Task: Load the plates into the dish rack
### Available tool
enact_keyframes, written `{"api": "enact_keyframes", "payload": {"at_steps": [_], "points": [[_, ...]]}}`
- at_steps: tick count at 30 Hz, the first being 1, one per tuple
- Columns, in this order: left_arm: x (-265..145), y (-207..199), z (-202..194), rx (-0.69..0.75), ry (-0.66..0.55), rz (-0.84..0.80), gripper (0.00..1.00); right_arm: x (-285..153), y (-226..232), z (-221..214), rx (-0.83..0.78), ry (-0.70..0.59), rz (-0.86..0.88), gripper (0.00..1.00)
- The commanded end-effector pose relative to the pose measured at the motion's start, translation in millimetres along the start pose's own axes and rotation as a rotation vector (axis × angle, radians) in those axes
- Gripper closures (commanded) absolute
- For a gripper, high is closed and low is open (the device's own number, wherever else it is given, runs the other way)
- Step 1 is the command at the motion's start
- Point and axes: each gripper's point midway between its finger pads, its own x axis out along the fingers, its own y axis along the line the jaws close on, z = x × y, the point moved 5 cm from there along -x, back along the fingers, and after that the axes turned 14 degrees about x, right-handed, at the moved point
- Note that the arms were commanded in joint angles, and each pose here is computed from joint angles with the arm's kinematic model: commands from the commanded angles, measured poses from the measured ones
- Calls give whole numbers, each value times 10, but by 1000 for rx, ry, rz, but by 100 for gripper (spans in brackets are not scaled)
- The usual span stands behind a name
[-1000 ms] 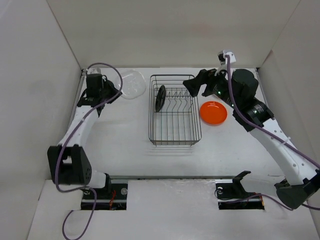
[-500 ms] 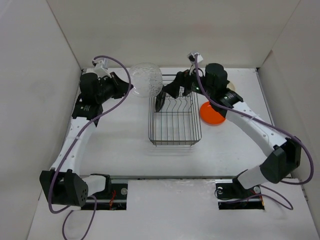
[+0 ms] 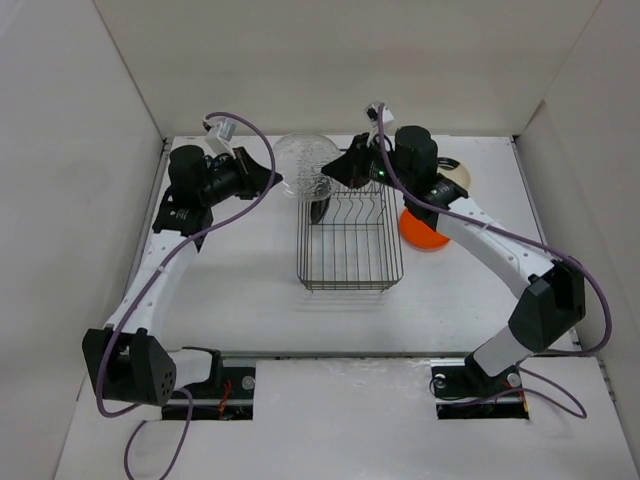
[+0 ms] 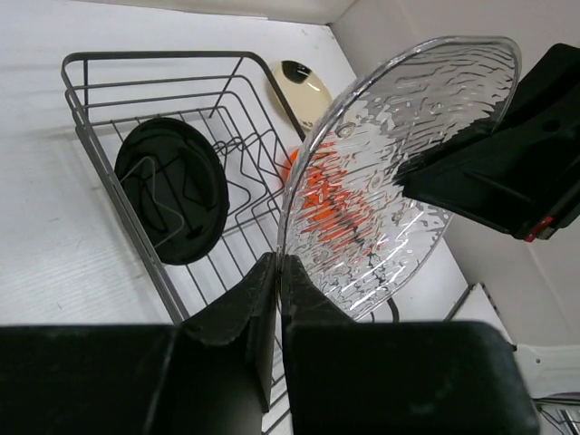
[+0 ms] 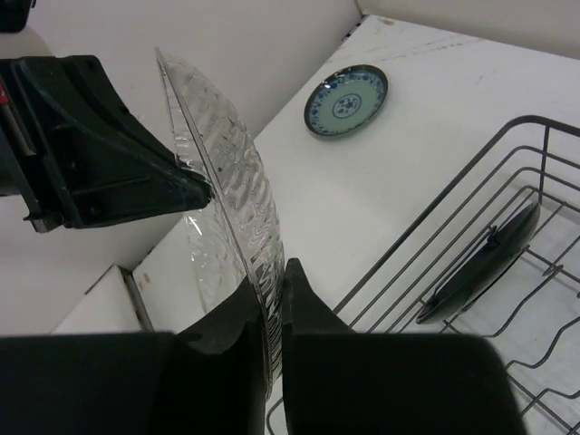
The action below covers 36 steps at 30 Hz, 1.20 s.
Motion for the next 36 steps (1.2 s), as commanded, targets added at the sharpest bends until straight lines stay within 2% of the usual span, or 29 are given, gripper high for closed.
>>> {"api": "enact_keyframes", "payload": {"at_steps": [1, 2, 3, 4, 5, 8, 9, 11, 12, 14, 16, 23, 36], "points": [[53, -24, 33, 12, -10, -37, 100, -101, 383, 391, -26, -160, 84, 100], [67, 10, 22, -2, 3, -14, 86, -134, 444, 421, -29, -181, 82, 100], [76, 91, 0, -16, 10, 22, 64, -154, 427, 425, -27, -194, 67, 100], [67, 136, 18, -38, 0, 50, 47, -211, 422, 438, -24, -213, 45, 100], [52, 200, 19, -46, -2, 84, 0, -245, 348, 509, -12, -267, -29, 100], [-42, 456, -10, -112, -26, 199, 0, -392, 137, 526, 1, -309, -246, 100], [-81, 525, -18, -127, -40, 244, 0, -446, 36, 554, 9, -371, -382, 100], [-157, 675, -27, -160, -50, 359, 0, -539, -205, 514, -3, -350, -610, 100], [-220, 817, -64, -192, -44, 494, 0, -599, -312, 522, -16, -378, -726, 100], [-303, 1025, -144, -252, -26, 662, 0, -650, -517, 410, -28, -333, -871, 100], [-399, 1246, -244, -297, 17, 801, 0, -710, -609, 386, -44, -338, -945, 100], [-580, 1517, -327, -344, 48, 1010, 0, -534, -852, 243, -46, -296, -1021, 100], [-580, 1599, -368, -350, 85, 1060, 0, -31, -1169, 56, -46, -199, -1091, 100]]}}
